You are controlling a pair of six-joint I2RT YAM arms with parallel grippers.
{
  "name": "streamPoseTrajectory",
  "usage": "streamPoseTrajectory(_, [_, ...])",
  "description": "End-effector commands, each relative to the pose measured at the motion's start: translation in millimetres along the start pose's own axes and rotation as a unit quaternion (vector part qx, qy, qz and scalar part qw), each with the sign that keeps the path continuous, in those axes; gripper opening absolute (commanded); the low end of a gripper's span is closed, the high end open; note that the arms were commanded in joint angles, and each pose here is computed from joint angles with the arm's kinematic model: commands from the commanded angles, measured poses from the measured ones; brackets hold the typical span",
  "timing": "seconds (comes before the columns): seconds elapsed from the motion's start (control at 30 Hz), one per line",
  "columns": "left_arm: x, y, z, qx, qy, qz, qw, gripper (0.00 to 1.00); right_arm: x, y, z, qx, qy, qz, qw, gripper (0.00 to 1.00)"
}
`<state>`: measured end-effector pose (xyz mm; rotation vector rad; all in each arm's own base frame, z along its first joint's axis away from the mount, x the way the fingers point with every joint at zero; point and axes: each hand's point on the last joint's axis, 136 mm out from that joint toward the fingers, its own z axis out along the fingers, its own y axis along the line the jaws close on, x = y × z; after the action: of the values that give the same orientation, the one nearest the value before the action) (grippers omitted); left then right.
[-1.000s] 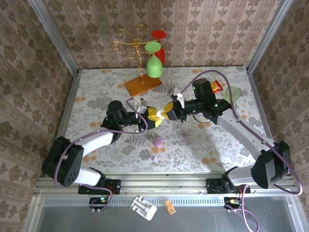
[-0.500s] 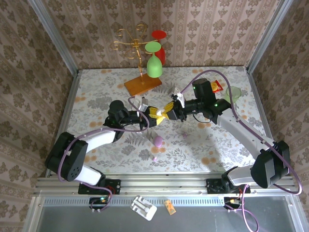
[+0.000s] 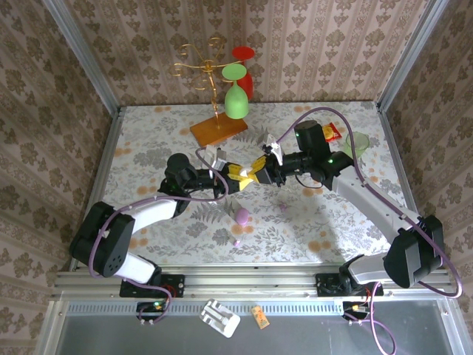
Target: Insert the wireless bluetooth earbuds into the charging case
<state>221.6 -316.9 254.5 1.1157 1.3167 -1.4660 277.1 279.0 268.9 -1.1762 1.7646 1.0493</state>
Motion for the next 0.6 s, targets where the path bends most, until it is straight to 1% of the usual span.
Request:
streamPoseTrajectory(0.0, [-10.4,-4.2,2.8,0.013,-0.008,0.024,1.000,0.24,4.2,-0.8,0.6,0.002,0.004,0.001,1.000,0.16])
streamPoseTrajectory(0.07, [-10.8,-4.9,2.8,0.015,-0.009,0.026,1.000,0.21,5.9,-1.5,0.5,0.004,0.007,0.002,1.000,0.16])
streamPoseTrajectory(0.13, [-9.8,-5.8,2.6,0.017,-0.008,0.030,0.999,0.15,7.3,-2.5,1.0,0.006,0.010,0.004,1.000,0.17])
streamPoseTrajectory(0.17, [-9.1,-5.9,2.5,0.018,-0.007,0.034,0.999,0.12,7.1,-2.8,1.0,0.007,0.010,0.006,1.000,0.19])
streamPoseTrajectory(0.2, [-7.7,-6.7,2.0,0.018,-0.007,0.041,0.999,0.10,5.9,-2.2,0.9,0.006,0.007,0.008,1.000,0.25])
streamPoseTrajectory(0.27, [-4.2,-7.4,0.9,0.017,-0.006,0.057,0.998,0.08,0.9,-2.7,-0.6,0.009,-0.004,0.012,1.000,0.44])
streamPoseTrajectory(0.3, [-3.1,-8.6,0.3,0.018,-0.007,0.063,0.998,0.08,-1.1,-5.8,-1.8,0.018,-0.008,0.013,1.000,0.52])
streamPoseTrajectory(0.47, [-4.4,-15.0,-1.5,0.027,-0.011,0.076,0.997,0.08,-3.1,-34.1,-12.6,0.073,-0.017,0.067,0.995,0.63])
streamPoseTrajectory(0.57, [-1.3,-17.8,-2.4,0.030,-0.010,0.089,0.996,0.07,-7.8,-37.8,-15.6,0.084,-0.025,0.069,0.994,0.66])
